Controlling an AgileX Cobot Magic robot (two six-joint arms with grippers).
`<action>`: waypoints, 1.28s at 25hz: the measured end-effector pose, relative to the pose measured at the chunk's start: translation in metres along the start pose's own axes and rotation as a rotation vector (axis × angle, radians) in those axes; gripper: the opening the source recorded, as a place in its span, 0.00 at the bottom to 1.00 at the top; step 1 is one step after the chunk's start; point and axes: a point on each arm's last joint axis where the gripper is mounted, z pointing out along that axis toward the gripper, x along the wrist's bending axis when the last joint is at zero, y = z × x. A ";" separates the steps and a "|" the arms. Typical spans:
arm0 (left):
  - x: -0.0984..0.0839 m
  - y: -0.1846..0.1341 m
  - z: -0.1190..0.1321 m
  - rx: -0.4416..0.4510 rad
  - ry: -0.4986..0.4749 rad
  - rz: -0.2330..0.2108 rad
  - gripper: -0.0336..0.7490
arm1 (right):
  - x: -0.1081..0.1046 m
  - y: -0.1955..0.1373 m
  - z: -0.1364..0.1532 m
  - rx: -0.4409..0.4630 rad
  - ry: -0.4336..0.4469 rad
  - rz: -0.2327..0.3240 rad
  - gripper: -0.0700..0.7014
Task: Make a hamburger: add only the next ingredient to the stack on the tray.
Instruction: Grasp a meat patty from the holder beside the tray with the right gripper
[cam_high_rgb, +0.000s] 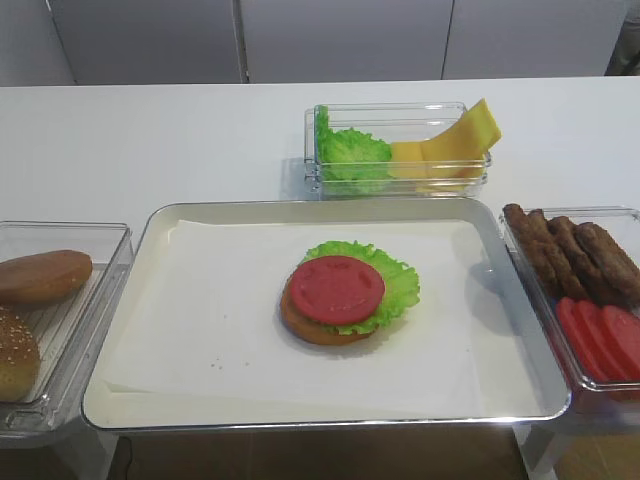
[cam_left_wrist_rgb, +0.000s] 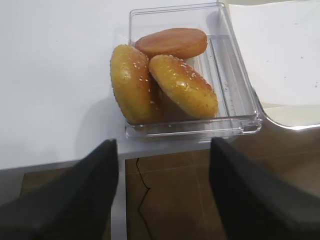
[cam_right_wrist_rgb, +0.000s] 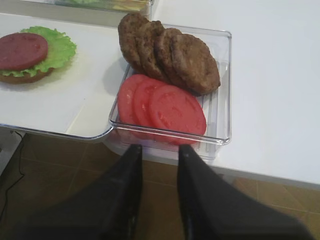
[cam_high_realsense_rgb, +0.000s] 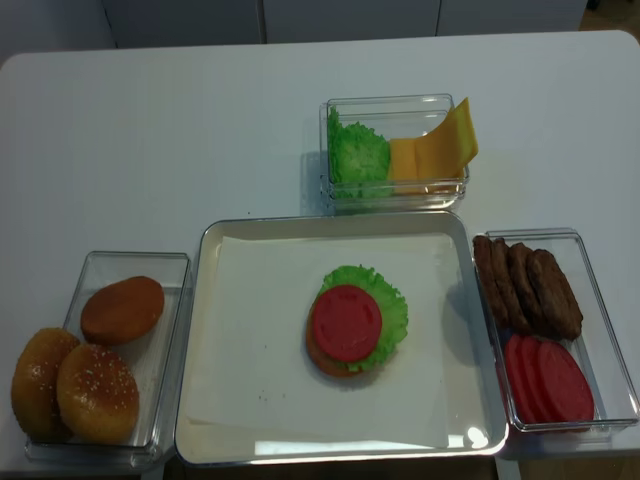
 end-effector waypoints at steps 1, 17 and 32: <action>0.000 0.000 0.000 0.000 0.000 0.000 0.59 | 0.000 0.000 0.000 0.000 0.000 0.000 0.35; 0.000 0.000 0.000 0.000 0.000 0.000 0.59 | 0.001 0.000 0.000 -0.001 0.006 0.003 0.35; 0.000 0.000 0.000 0.000 0.000 0.000 0.59 | 0.004 0.010 -0.007 -0.055 0.034 0.057 0.76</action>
